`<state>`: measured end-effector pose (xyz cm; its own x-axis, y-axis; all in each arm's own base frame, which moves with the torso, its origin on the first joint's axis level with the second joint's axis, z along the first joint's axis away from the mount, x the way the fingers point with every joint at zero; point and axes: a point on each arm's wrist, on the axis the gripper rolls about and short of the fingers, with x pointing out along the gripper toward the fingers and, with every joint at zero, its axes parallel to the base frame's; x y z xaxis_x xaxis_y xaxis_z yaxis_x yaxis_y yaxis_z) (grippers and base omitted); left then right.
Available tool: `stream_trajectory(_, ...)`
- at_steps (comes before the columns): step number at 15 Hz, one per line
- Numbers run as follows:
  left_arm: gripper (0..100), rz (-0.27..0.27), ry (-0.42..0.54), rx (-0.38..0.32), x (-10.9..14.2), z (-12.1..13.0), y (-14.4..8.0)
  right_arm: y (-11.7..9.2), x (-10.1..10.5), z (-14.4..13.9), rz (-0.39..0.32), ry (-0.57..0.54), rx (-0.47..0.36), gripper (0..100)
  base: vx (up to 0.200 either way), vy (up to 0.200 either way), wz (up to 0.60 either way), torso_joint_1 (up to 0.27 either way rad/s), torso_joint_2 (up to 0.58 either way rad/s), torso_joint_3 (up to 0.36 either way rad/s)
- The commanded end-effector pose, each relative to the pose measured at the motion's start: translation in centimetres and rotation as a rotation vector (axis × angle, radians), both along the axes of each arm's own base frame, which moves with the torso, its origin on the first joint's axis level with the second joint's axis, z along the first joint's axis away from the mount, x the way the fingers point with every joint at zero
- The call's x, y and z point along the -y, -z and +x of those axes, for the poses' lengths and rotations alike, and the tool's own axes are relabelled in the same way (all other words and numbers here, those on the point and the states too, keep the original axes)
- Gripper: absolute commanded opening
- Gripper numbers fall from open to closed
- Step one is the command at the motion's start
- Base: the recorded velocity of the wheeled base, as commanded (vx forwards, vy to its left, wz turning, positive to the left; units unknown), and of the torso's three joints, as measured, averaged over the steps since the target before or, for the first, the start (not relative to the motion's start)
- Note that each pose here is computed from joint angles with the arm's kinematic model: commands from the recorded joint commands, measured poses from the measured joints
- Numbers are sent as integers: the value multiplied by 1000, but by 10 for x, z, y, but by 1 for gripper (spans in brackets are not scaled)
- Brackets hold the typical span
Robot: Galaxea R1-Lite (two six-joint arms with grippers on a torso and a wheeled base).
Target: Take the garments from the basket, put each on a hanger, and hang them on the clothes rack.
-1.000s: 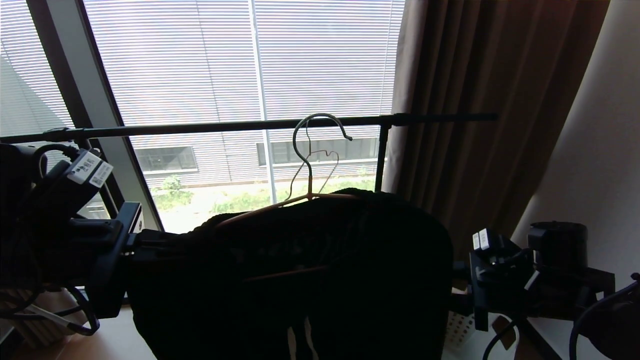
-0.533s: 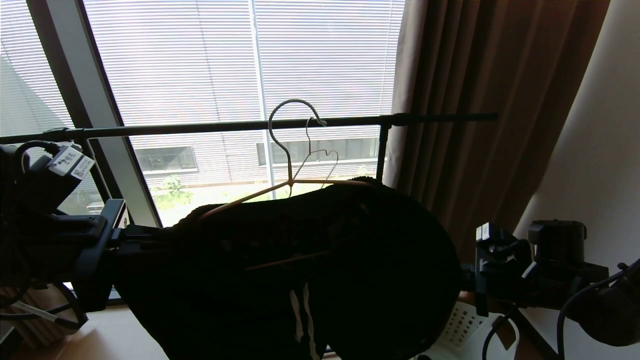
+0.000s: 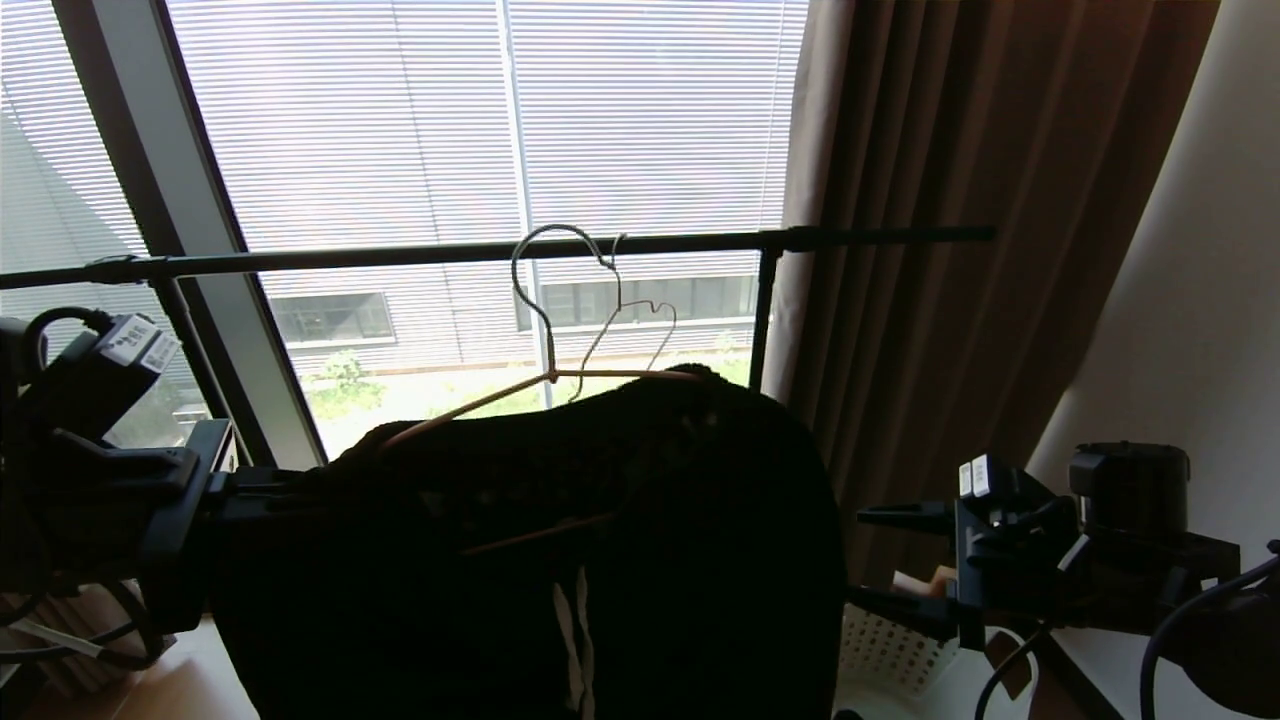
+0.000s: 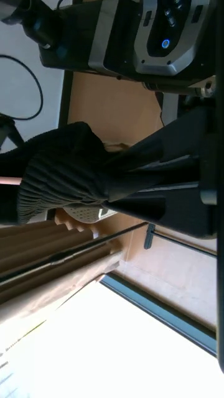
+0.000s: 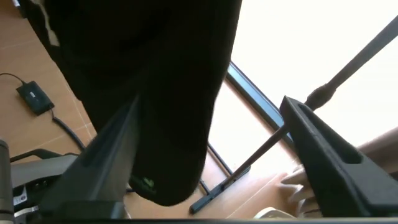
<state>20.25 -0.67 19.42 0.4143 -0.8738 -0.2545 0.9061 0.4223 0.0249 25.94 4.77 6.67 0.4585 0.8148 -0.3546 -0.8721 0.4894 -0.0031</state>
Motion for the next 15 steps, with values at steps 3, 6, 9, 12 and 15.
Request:
stream_trajectory(3, 0, -3, -120, -43, -23, -5, 12, -30, 0, -10, 21, 15, 88, 100, 0, 0, 0, 0, 0, 0)
stream_trajectory(6, 0, 10, -191, -77, -34, -11, 23, -40, -10, -8, 37, 107, 56, 100, 0, 0, 0, 0, 0, 0)
stream_trajectory(9, 0, 83, -283, -104, -36, -9, 29, -42, -16, -6, 35, 159, 42, 100, 0, 0, 0, 0, 0, 0)
stream_trajectory(12, 0, 116, -323, -117, -38, -10, 33, -41, -16, -5, 35, 161, 38, 100, 0, 0, 0, 0, 0, 0)
stream_trajectory(15, 0, 235, -395, -138, -42, -3, 45, -41, -16, -3, 35, 161, 38, 100, 0, 0, 0, 0, 0, 0)
